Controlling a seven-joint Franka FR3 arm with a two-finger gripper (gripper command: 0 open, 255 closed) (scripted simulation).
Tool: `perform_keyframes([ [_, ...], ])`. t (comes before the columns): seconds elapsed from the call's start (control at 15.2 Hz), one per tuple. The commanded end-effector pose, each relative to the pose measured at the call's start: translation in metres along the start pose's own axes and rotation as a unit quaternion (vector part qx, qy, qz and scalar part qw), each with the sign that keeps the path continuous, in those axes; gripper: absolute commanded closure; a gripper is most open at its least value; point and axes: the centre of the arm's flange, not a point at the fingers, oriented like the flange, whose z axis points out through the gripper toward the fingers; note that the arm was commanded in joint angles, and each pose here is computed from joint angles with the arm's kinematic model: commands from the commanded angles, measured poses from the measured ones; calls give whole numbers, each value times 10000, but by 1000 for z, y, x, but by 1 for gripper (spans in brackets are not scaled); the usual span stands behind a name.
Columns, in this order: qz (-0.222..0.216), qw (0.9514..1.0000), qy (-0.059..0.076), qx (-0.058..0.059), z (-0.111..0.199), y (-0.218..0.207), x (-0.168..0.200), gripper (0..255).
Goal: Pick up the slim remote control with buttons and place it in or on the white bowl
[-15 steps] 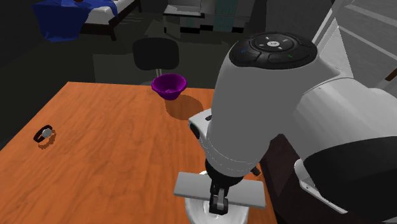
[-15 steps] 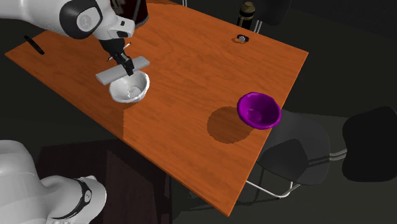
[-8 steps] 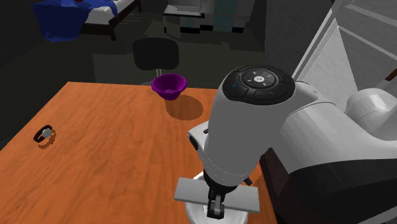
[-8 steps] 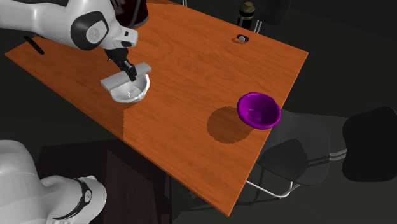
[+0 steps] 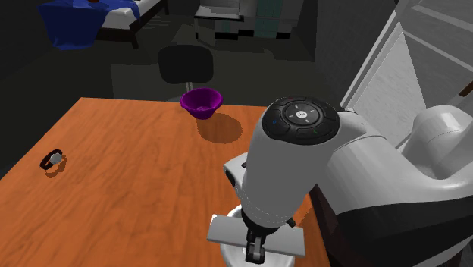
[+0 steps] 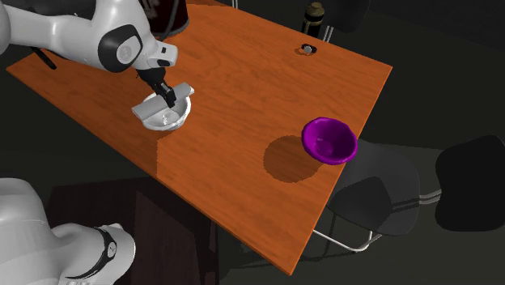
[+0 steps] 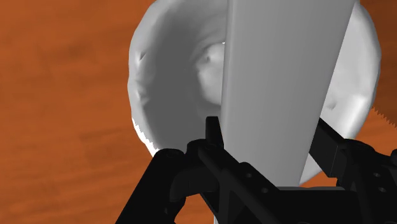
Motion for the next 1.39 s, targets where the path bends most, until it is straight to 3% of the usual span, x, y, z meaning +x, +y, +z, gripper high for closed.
perform_keyframes([
  [0.0,-2,10000,-14,-3,1,0,0,255],
  [0.13,-2,10000,-14,-3,1,0,0,255],
  [0.2,-2,10000,-14,-3,1,0,-1,0],
  [0.53,-2,10000,-14,-3,1,0,0,0],
  [0.79,-2,10000,-13,-3,-49,0,0,0],
  [1.32,-2,10000,-14,-3,-49,0,0,0],
])
